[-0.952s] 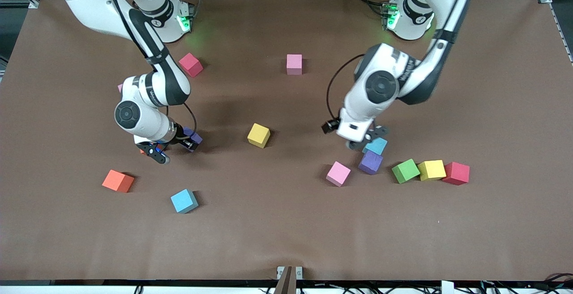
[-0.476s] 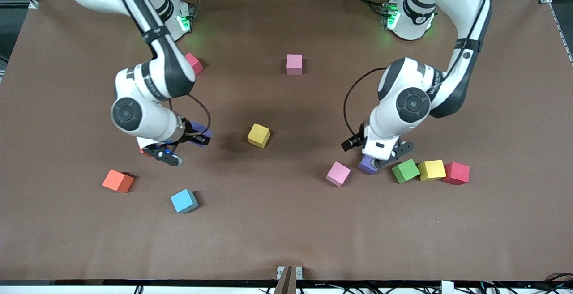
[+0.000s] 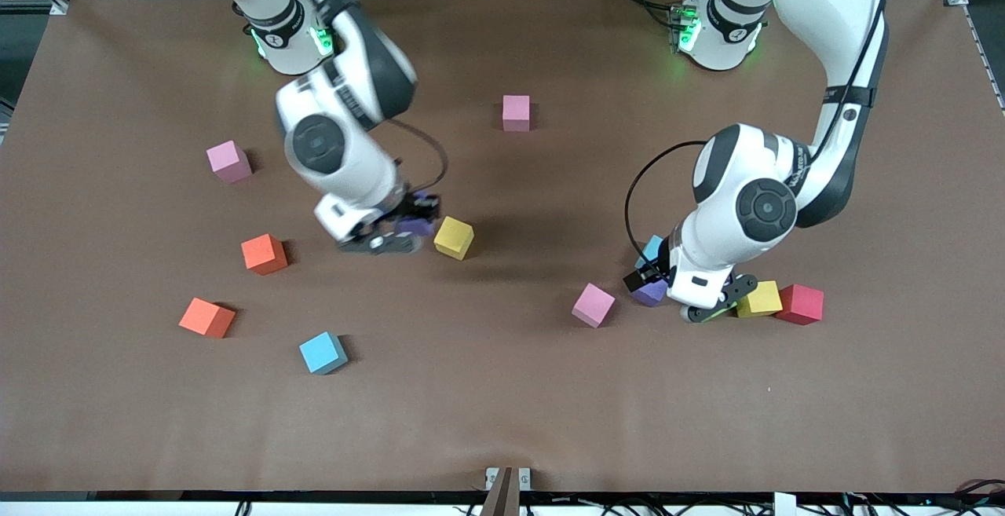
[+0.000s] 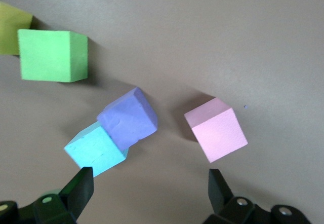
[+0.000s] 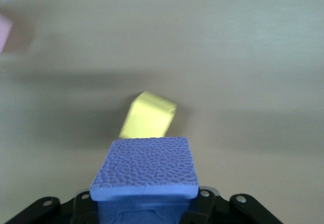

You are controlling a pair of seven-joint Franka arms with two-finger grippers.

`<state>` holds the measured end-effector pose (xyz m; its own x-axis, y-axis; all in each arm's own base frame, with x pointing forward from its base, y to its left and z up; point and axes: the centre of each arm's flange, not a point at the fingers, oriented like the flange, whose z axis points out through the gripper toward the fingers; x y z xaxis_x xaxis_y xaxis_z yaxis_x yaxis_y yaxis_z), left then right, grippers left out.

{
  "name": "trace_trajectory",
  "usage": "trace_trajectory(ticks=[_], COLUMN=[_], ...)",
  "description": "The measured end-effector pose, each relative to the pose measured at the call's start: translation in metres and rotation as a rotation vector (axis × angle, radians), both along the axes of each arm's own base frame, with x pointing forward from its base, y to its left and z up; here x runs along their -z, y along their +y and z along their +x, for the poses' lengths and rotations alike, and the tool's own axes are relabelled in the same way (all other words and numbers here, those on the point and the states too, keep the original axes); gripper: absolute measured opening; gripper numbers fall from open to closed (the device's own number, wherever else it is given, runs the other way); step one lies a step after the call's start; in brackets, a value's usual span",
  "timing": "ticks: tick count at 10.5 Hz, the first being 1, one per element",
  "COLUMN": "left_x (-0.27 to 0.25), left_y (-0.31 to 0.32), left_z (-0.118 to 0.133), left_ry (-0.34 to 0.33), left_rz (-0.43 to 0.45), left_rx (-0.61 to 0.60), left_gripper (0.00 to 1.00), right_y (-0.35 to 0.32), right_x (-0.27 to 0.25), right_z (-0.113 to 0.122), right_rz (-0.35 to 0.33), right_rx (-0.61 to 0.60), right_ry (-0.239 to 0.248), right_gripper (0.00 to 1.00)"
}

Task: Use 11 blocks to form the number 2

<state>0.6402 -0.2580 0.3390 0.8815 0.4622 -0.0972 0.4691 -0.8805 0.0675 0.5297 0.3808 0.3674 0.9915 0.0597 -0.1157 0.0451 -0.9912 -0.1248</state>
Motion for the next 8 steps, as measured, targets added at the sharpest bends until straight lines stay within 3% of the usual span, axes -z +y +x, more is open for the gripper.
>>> trace_trajectory(ticks=[3,5,8], left_x=[0.022,0.034,0.057], left_y=[-0.009,-0.024,-0.058], left_z=[0.023,0.028,0.021], left_ry=[0.008,0.010,0.017], left_rz=[-0.005,-0.012,-0.033], left_rx=[-0.099,-0.120,-0.169], left_gripper=[1.00,1.00,1.00], right_y=[0.100,0.109,0.095], right_x=[0.018,0.041,0.069], right_z=[-0.088,-0.106,-0.121], right_rz=[-0.025,-0.060,-0.089], right_rx=[-0.159,-0.182,-0.368], right_ry=[0.025,0.054,0.093], right_gripper=[0.56,0.56,0.56])
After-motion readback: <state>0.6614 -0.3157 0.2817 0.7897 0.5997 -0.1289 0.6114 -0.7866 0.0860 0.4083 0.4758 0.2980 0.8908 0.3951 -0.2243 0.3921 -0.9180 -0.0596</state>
